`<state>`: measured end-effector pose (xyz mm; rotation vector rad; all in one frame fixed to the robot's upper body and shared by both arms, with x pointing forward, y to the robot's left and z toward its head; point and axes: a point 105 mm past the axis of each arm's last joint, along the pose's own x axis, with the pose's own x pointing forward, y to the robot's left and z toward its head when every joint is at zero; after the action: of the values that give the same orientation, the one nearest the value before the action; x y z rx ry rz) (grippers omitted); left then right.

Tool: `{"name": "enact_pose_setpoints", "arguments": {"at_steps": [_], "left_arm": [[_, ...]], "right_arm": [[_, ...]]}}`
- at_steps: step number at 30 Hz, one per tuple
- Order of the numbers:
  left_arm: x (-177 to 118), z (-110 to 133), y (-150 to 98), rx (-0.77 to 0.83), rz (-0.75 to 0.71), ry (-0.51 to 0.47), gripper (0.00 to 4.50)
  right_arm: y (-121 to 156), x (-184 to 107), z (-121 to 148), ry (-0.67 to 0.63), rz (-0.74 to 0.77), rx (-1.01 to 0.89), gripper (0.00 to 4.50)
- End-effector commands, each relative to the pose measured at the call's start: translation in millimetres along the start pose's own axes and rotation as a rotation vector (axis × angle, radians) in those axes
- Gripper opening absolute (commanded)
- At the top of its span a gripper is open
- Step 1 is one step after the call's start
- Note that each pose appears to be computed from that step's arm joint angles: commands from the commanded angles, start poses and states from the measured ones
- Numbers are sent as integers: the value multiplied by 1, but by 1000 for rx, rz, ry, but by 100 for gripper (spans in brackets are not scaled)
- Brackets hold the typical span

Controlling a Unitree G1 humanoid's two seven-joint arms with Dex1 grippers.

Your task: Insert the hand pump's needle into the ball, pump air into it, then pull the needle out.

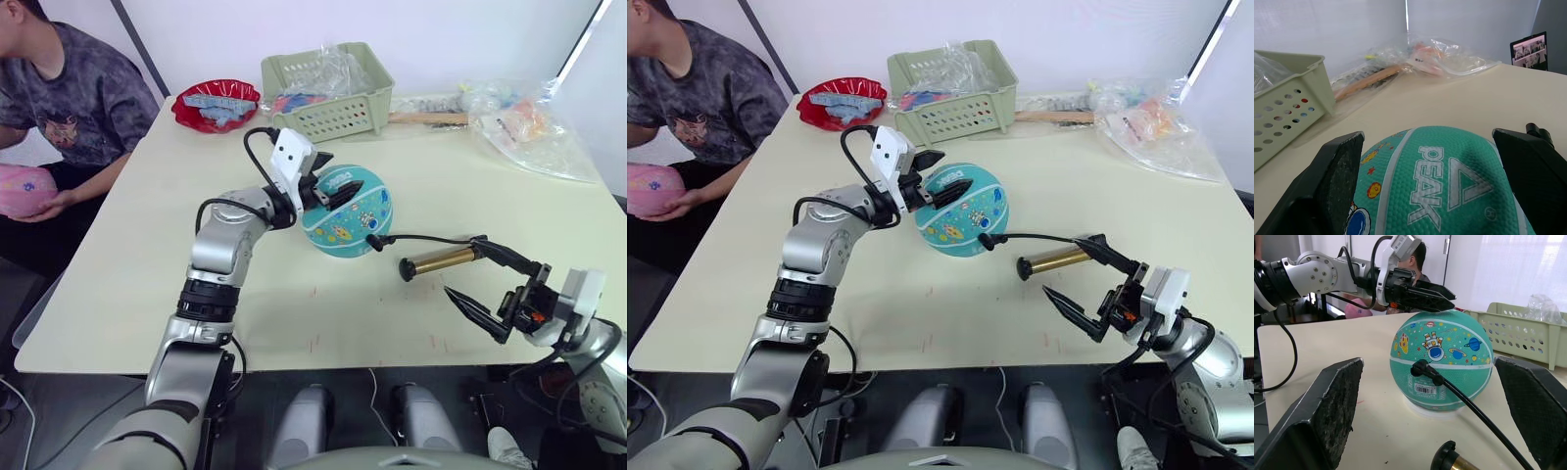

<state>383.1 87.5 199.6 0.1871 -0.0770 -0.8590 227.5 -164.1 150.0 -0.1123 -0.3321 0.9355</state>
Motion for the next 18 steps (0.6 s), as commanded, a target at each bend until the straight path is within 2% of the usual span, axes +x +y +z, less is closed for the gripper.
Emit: {"name": "enact_pose_setpoints", "arguments": {"at_steps": [1,3,6,12,18], "left_arm": [[1,6,-3,23,-10,-12,450],[1,1,-3,8,-6,-1,450],[4,-18,-4,-17,5,41,450],[8,-46,-7,-63,16,82,450],[8,-64,-7,-83,36,105,450]], "right_arm": [[-6,0,8,-22,-15,-59,449],[-7,1,8,-21,-21,-67,449],[-18,10,6,-11,-101,-52,449],[-14,38,-5,70,-60,-54,449],[-6,71,-10,152,24,-197,449]]}}
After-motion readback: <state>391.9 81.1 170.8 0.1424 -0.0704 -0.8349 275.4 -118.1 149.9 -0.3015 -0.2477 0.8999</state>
